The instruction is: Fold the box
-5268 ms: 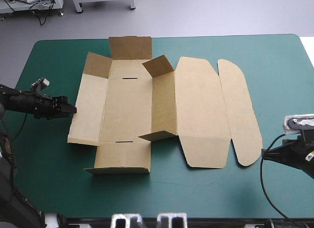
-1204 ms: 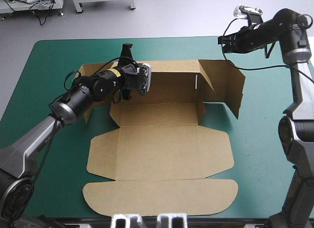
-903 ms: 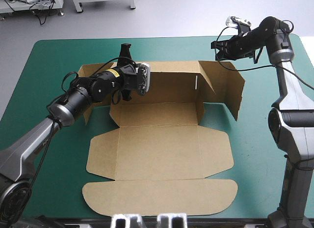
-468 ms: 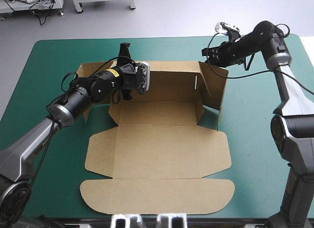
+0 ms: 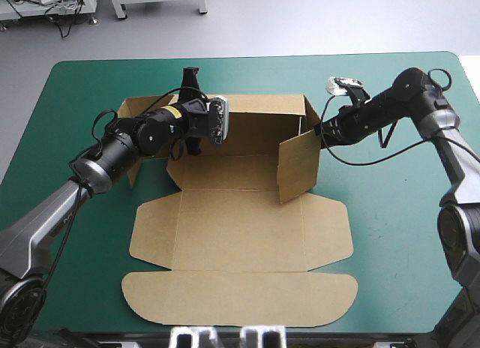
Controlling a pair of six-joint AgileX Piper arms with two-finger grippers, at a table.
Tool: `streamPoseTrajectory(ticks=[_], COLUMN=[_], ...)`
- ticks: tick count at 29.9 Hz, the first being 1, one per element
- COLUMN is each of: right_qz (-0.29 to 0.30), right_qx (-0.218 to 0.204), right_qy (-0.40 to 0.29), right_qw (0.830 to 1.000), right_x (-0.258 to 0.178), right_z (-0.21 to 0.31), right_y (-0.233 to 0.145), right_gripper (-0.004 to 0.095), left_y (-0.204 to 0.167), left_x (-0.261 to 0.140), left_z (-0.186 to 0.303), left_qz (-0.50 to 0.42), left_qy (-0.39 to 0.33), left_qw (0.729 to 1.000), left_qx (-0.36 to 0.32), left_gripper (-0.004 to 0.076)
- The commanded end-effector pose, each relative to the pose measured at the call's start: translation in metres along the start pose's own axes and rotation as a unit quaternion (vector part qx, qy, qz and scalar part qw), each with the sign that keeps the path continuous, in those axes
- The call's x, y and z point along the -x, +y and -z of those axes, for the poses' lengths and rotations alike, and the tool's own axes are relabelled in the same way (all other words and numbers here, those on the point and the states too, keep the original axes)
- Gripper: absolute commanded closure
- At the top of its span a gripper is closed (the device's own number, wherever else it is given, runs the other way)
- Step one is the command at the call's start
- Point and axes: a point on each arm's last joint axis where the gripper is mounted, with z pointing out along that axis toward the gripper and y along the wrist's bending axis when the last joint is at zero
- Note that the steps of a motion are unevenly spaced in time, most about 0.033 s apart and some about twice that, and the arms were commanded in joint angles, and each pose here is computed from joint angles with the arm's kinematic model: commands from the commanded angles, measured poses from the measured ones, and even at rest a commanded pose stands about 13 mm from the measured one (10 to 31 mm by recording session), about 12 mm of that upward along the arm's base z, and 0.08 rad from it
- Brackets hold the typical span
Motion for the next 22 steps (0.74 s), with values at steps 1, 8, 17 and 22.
streamPoseTrajectory(ticks=[1, 8, 17, 22], right_qz=[0.047, 0.110, 0.148, 0.165], right_qx=[0.002, 0.012, 0.005, -0.053], right_qy=[-0.101, -0.191, -0.210, -0.219], right_qw=[0.994, 0.975, 0.966, 0.960], right_x=[-0.007, -0.043, -0.055, -0.067], right_z=[0.023, 0.019, -0.011, -0.018], right_y=[0.023, 0.036, 0.045, 0.047], right_gripper=[0.0926, 0.0926, 0.0918, 0.0916], left_y=[0.016, 0.016, 0.005, 0.001], left_x=[0.008, 0.009, 0.009, 0.008], left_z=[0.019, 0.019, 0.018, 0.018], left_qz=[0.007, 0.012, 0.007, -0.003], left_qy=[-0.013, -0.015, -0.017, -0.013], left_qw=[0.999, 0.999, 1.000, 0.999], left_qx=[0.032, 0.031, -0.024, -0.038], left_gripper=[0.0734, 0.0734, 0.0734, 0.0734])
